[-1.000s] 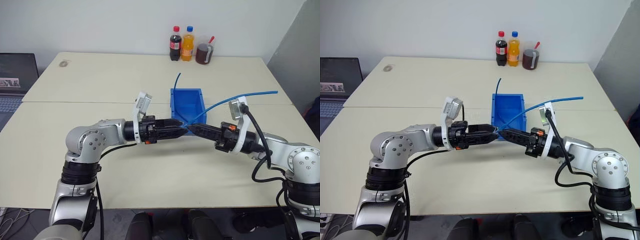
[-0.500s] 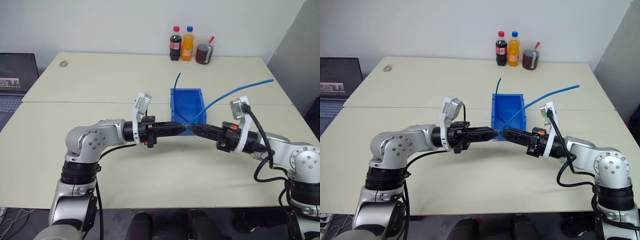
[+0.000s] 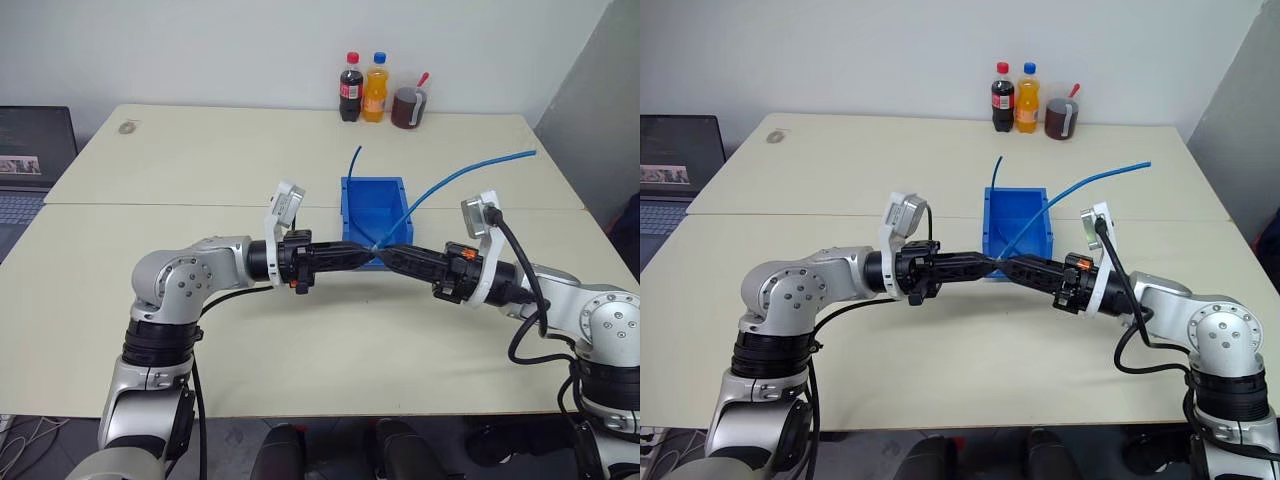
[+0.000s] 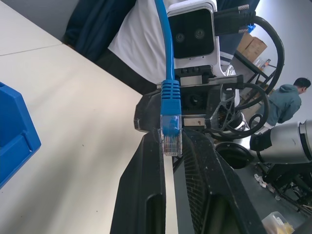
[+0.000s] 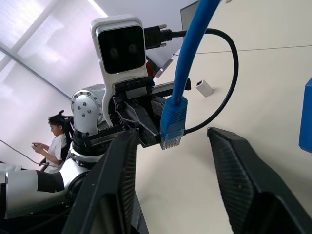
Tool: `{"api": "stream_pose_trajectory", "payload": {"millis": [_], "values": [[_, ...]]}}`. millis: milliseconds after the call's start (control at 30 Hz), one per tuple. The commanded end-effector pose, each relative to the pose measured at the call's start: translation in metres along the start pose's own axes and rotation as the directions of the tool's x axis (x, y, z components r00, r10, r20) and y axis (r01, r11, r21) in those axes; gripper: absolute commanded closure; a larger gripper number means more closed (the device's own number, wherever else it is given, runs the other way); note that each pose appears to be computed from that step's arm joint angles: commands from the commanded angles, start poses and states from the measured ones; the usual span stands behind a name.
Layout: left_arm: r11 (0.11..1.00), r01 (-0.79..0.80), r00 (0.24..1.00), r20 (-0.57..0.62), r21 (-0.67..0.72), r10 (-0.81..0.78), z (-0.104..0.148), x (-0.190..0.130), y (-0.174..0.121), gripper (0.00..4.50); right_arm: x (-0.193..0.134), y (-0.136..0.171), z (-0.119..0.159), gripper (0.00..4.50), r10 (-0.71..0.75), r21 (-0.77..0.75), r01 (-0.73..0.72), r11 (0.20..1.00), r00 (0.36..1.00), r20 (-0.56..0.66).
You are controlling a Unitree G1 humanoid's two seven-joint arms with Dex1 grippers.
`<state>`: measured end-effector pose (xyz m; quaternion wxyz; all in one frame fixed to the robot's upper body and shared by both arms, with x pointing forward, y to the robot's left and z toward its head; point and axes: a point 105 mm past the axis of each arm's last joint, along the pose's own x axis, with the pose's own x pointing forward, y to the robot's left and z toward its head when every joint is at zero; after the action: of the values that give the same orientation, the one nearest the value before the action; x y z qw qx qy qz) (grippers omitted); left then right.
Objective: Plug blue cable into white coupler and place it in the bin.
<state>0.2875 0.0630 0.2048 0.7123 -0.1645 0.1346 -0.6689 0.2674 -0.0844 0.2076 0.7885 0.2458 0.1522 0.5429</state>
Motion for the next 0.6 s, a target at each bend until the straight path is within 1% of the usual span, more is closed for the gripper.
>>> {"api": "stream_pose_trajectory", "payload": {"millis": [33,367,567,600], "values": [[0.999,0.031,1.000,0.002,0.033,-0.031,0.006,0.004,-0.007,4.20,0.000,0.010,0.008,1.64,0.042,-0.022,-0.042,0.999,0.999,0.023],[0.996,0.084,0.996,-0.002,0.004,-0.084,0.006,0.003,-0.017,4.20,0.001,0.003,0.012,1.64,0.029,-0.015,-0.028,0.999,0.999,0.041],[0.997,0.080,0.997,-0.002,-0.001,-0.080,0.006,0.001,-0.017,4.20,0.001,0.002,0.012,1.64,0.034,-0.007,-0.034,0.999,0.998,0.045],[0.997,0.078,0.997,-0.001,-0.001,-0.078,0.006,0.001,-0.017,4.20,0.000,0.002,0.012,1.81,0.034,-0.006,-0.034,0.999,0.998,0.045]]}}
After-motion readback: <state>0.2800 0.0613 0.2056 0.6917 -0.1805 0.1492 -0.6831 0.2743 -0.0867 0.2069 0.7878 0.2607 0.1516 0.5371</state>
